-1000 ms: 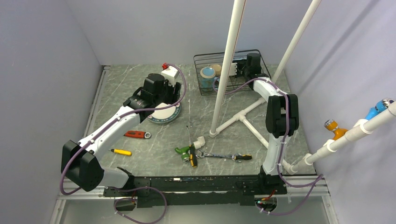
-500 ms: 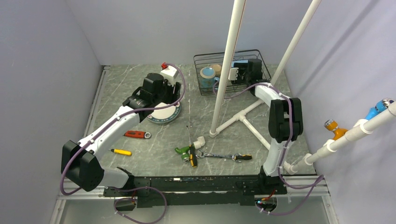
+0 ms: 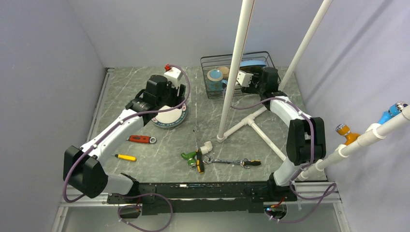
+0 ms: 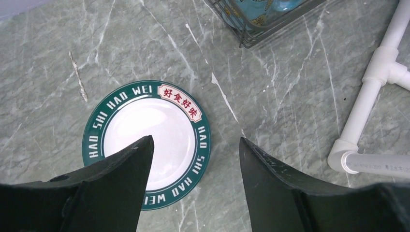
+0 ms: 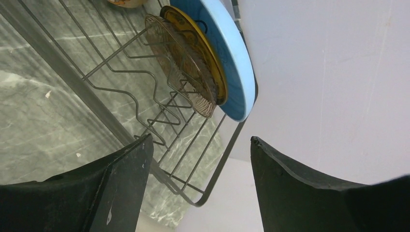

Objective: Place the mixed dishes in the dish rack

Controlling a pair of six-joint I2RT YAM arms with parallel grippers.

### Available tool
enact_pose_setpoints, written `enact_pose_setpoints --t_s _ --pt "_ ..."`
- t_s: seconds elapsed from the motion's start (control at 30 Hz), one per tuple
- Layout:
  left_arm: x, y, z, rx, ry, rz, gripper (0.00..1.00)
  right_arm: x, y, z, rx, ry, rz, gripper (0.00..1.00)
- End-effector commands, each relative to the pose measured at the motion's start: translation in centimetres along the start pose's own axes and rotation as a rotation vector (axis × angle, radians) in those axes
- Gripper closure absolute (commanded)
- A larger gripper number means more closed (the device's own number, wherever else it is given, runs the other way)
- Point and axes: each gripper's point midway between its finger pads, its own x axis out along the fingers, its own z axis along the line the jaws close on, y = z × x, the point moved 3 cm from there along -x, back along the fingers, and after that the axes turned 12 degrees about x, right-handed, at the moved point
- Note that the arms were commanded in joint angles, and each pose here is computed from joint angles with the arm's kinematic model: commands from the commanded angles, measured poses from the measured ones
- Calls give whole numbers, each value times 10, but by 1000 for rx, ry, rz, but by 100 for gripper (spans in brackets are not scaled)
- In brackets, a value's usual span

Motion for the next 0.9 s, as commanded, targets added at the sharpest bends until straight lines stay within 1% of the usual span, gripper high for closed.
enact_pose_setpoints --t_s 0.0,0.07,0.13,0.17,0.27,0.43,0.53,0.6,0.67,0.73,0.8,0.87 --pt "-10 -18 7 3 -11 -55 29 -19 -8 -4 63 30 -18 24" --pt "-10 -17 11 0 -22 -53 28 -25 -6 -4 98 40 2 19" --pt "-10 -16 17 -15 -38 -48 26 -34 -5 -4 167 69 6 2" --pt "-10 -15 20 -26 -42 -44 26 -38 -5 -3 209 89 -3 1" --pt "-7 -11 34 -73 -56 -36 26 -50 -13 -2 361 138 -61 0" --pt "1 1 62 -196 -55 -15 25 -65 -25 5 682 234 -124 0" --pt "6 13 83 -278 -77 15 25 -62 -26 16 855 242 -78 0" --pt "11 24 95 -323 -95 40 24 -61 -19 17 979 285 -10 0" --pt "14 33 106 -366 -111 65 24 -62 -12 19 1176 349 57 0" --pt "16 42 115 -403 -126 85 23 -64 -14 28 1298 343 83 0" --pt "18 49 120 -429 -142 105 21 -71 -19 33 1405 337 76 0" --pt "20 58 121 -458 -152 132 17 -78 -19 41 1517 344 106 0"
